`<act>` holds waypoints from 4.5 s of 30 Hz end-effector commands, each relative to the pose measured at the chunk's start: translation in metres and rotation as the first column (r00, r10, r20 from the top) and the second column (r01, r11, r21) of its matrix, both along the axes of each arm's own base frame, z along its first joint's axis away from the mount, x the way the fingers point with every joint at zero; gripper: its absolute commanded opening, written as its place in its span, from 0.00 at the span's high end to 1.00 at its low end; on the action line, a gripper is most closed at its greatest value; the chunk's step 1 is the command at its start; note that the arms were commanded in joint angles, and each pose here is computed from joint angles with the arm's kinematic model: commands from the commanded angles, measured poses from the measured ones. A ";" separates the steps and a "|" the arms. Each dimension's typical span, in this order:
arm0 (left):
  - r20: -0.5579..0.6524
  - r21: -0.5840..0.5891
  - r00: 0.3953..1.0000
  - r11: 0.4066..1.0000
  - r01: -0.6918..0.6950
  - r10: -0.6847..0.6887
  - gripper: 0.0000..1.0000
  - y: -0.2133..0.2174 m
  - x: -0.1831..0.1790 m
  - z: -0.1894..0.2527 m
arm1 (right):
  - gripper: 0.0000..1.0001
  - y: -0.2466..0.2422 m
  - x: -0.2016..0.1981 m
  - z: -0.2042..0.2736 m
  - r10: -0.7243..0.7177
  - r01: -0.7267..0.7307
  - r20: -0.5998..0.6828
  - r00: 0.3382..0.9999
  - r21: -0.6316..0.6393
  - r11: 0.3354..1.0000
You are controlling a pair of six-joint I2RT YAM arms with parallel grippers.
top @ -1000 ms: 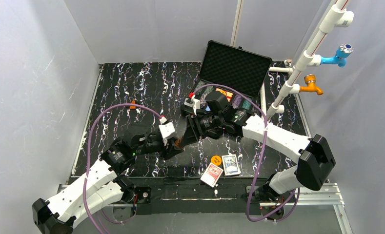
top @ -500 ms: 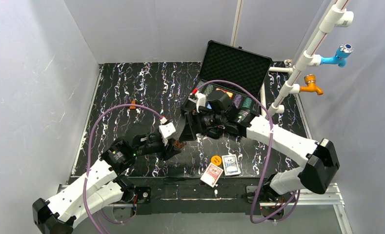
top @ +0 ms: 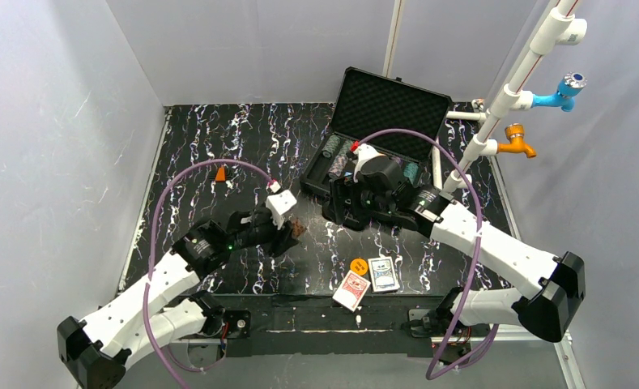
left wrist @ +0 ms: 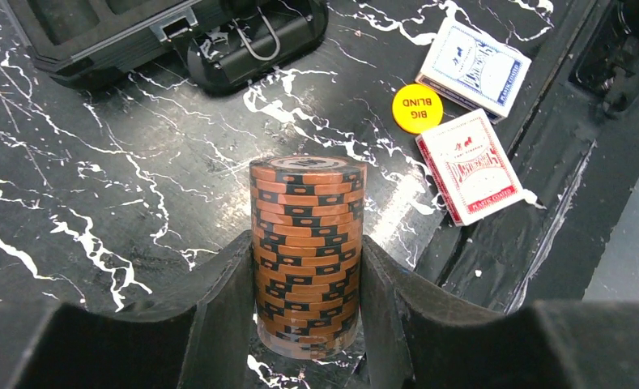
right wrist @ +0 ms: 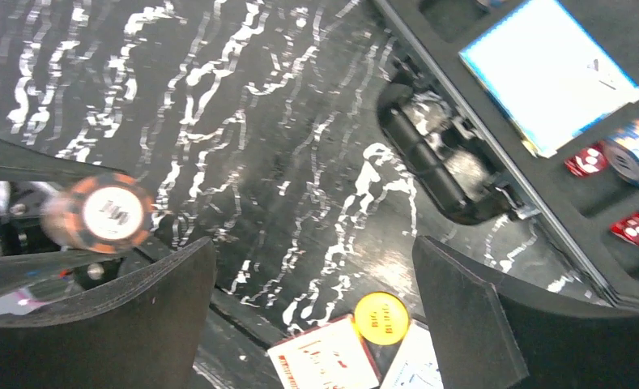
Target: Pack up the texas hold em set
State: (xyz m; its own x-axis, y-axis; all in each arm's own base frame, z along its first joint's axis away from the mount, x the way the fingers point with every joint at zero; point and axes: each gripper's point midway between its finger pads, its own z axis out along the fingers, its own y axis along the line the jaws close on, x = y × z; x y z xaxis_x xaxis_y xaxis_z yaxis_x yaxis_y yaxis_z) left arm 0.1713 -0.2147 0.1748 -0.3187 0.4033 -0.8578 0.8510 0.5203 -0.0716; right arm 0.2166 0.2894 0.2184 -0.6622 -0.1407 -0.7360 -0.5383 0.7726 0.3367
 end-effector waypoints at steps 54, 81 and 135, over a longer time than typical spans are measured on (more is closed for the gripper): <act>-0.211 0.268 0.939 0.940 -0.213 0.273 1.00 -0.055 0.220 -0.029 | 0.00 -0.105 0.024 -0.040 -0.237 0.289 0.188 0.953 -0.333 0.898; -0.208 0.293 0.919 0.918 -0.268 0.335 1.00 -0.073 0.287 -0.057 | 0.00 -0.107 0.017 -0.054 -0.226 0.267 0.154 0.962 -0.346 0.900; -0.196 0.217 0.852 0.869 -0.445 0.486 0.71 -0.048 0.260 -0.027 | 0.00 -0.098 0.015 -0.062 -0.216 0.241 0.110 0.970 -0.334 0.911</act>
